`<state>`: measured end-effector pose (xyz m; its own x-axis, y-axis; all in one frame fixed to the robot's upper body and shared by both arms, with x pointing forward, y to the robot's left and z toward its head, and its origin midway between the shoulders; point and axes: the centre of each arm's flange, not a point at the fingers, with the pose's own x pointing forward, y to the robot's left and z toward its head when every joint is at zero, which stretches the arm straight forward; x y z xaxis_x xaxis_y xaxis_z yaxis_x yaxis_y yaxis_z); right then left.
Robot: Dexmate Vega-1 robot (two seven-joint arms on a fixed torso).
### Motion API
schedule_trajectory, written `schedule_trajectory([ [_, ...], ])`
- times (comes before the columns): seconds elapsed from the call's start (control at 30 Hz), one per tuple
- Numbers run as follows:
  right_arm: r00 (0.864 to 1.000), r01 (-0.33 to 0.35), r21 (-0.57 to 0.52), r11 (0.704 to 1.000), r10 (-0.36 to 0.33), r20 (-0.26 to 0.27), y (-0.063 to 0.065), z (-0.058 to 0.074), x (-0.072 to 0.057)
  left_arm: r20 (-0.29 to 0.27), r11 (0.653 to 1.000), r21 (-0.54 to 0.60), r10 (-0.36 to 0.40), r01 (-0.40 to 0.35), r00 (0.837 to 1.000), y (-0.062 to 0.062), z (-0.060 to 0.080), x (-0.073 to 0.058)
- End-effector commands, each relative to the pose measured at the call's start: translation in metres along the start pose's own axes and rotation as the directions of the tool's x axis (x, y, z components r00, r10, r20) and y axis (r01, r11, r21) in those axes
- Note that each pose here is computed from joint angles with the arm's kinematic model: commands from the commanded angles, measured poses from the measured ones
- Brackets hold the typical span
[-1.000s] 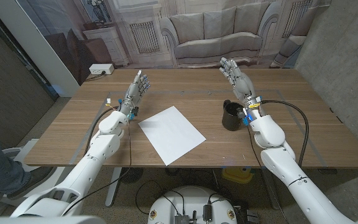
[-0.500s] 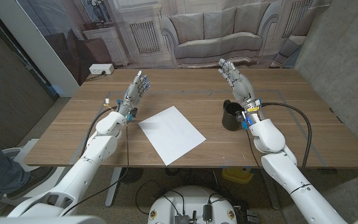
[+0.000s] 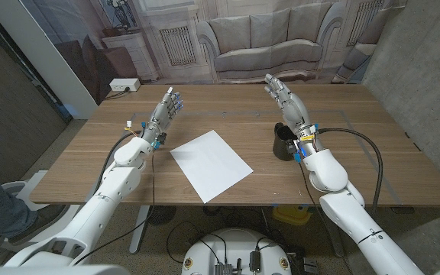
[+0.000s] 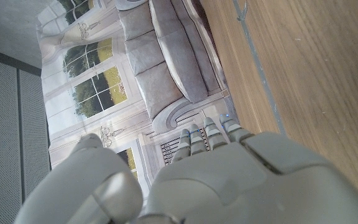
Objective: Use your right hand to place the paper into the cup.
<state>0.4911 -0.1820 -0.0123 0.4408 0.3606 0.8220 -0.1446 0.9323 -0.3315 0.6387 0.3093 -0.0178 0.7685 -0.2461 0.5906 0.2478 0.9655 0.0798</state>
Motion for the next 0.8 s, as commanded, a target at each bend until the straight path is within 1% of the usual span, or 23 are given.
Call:
schedule_trajectory([
  [0.03, 1.0, -0.002, -0.031, 1.0, 0.002, 0.003, 0.013, 0.003, -0.004, 0.0, 1.0, 0.003, -0.007, 0.007, 1.0, 0.004, 0.0, -0.001],
  [0.43, 1.0, -0.004, -0.054, 0.999, 0.004, 0.002, 0.024, 0.005, -0.006, -0.007, 1.0, -0.002, -0.011, 0.011, 1.0, 0.009, -0.005, -0.001],
  [0.8, 1.0, -0.016, -0.072, 0.997, 0.016, 0.003, 0.031, 0.005, -0.003, -0.002, 1.0, -0.003, -0.006, 0.006, 1.0, 0.013, -0.004, -0.002],
])
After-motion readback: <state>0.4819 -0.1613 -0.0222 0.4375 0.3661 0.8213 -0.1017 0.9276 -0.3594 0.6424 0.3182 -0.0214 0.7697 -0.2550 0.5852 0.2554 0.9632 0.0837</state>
